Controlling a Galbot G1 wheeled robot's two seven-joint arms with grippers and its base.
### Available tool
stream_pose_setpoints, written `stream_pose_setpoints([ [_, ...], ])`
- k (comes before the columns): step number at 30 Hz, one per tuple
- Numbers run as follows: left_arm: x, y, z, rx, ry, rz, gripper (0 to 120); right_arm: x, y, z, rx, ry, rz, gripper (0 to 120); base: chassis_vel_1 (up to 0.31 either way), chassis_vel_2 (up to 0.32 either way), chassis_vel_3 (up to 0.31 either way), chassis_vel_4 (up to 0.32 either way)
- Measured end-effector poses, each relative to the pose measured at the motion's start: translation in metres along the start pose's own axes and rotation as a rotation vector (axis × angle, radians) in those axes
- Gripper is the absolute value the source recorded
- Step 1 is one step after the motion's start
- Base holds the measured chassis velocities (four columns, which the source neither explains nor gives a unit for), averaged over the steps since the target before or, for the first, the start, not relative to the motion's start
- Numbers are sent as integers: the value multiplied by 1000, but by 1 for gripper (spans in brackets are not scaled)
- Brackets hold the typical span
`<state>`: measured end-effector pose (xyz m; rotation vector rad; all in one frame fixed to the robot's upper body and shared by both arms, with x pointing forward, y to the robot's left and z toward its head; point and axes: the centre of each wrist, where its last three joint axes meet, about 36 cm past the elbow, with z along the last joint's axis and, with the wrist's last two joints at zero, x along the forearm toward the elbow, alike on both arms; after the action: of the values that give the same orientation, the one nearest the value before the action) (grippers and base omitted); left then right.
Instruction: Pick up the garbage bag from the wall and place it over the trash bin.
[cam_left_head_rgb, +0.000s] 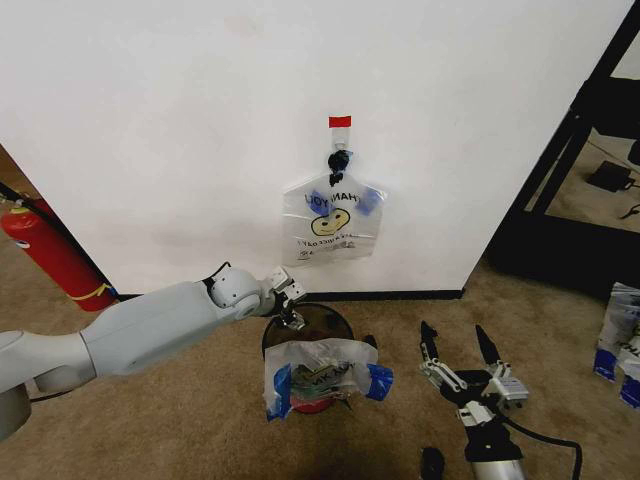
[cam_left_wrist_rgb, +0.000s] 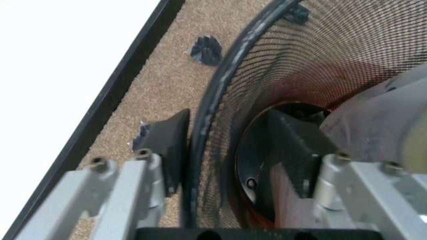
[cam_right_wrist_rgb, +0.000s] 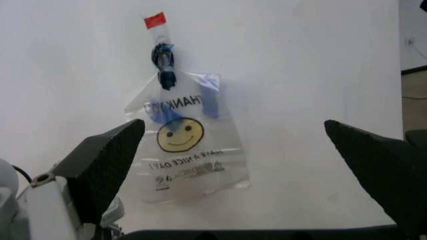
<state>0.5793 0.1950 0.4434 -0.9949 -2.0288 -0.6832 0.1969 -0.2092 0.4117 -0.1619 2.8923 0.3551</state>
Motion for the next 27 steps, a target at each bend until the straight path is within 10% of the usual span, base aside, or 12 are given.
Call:
stream_pose_setpoints([
  [10,6,4,7,48,23,-41,9,1,4,3,-4,22,-16,100,0,0,0,0],
  [27,62,-2,19,354,-39,-110,4,-6,6,-3,-33,100,71,100,0,0,0,0],
])
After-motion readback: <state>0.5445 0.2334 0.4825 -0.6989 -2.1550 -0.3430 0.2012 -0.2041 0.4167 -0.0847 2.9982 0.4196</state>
